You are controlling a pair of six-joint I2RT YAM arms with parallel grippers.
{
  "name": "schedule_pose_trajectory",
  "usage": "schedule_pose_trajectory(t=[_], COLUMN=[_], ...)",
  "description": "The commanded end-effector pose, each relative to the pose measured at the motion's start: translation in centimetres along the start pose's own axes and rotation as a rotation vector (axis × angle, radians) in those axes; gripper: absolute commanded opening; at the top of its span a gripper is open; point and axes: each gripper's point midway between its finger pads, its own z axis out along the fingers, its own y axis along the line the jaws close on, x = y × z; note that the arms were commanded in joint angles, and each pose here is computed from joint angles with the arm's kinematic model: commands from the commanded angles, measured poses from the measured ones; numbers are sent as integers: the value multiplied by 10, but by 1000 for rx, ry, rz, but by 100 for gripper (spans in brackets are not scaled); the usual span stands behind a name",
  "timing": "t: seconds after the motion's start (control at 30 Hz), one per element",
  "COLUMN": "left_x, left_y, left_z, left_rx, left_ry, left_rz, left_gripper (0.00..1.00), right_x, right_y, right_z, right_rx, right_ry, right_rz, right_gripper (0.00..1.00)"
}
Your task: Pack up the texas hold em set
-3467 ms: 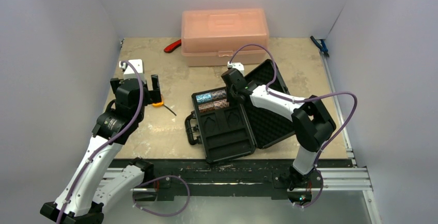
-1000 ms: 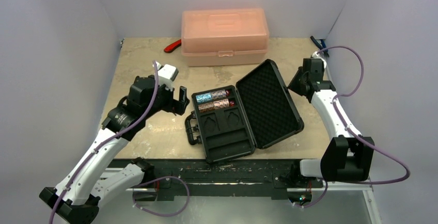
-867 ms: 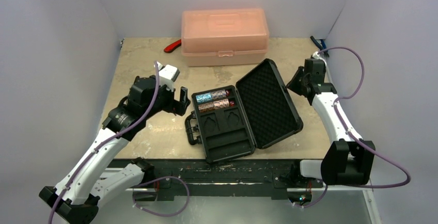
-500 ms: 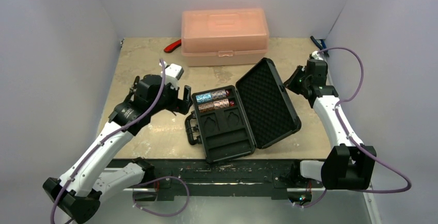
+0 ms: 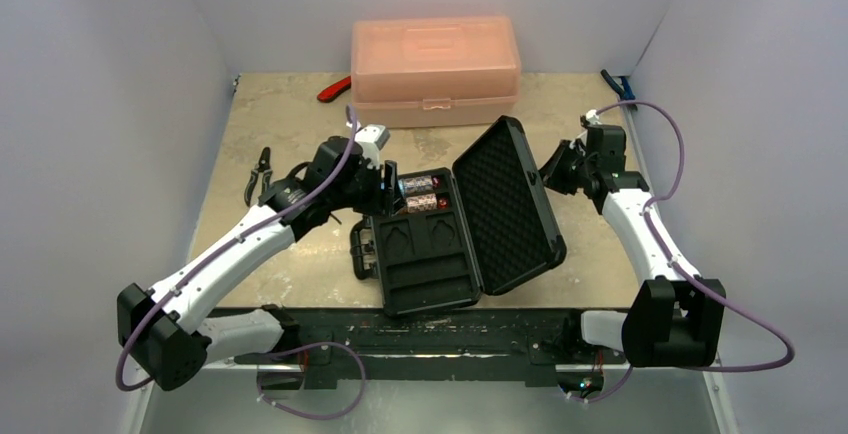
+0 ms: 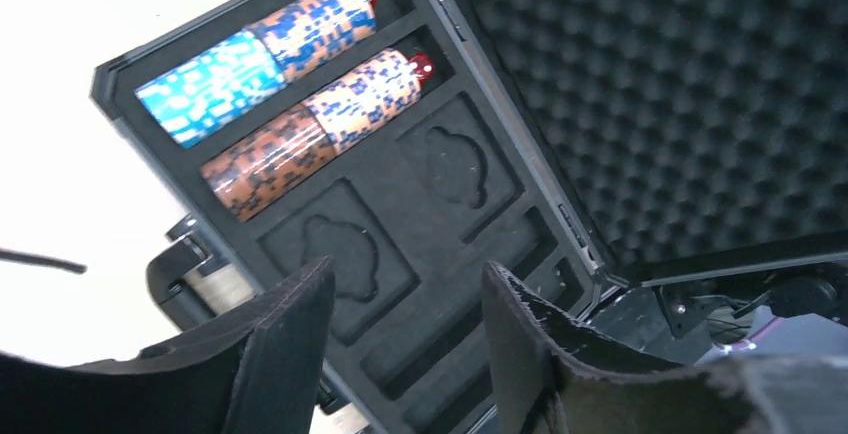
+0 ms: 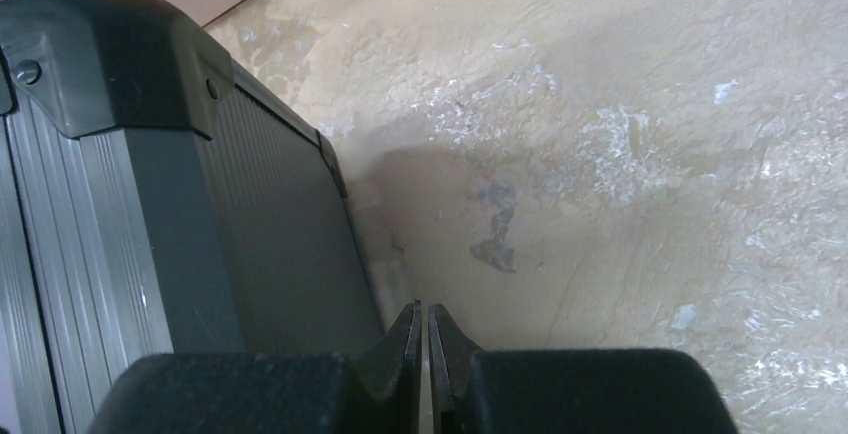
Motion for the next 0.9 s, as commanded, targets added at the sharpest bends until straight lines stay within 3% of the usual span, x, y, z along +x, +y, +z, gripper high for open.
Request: schedule_pose_trajectory(t=[0.0, 0.13, 0.33, 0.47, 0.87], left_x=[-17, -17, -17, -19, -19], left_y=[-29, -43, -57, -61, -72], left_z=[15, 27, 36, 37, 41], left_rx=[93, 119, 144, 149, 176], left_ry=[-38, -19, -2, -2, 1], left_rz=[-83, -93, -91, -91, -93], left_gripper=[49, 33, 18, 0, 0], right_x=[16, 17, 15, 22, 39], right_y=[17, 24, 41, 68, 98], right_z=[-3, -6, -12, -16, -8], right_rx=[-91, -129, -214, -335, -383], right_ry=[68, 77, 87, 116, 175], right_rz=[-31, -45, -78, -111, -185], right_gripper=[8, 6, 4, 4, 3])
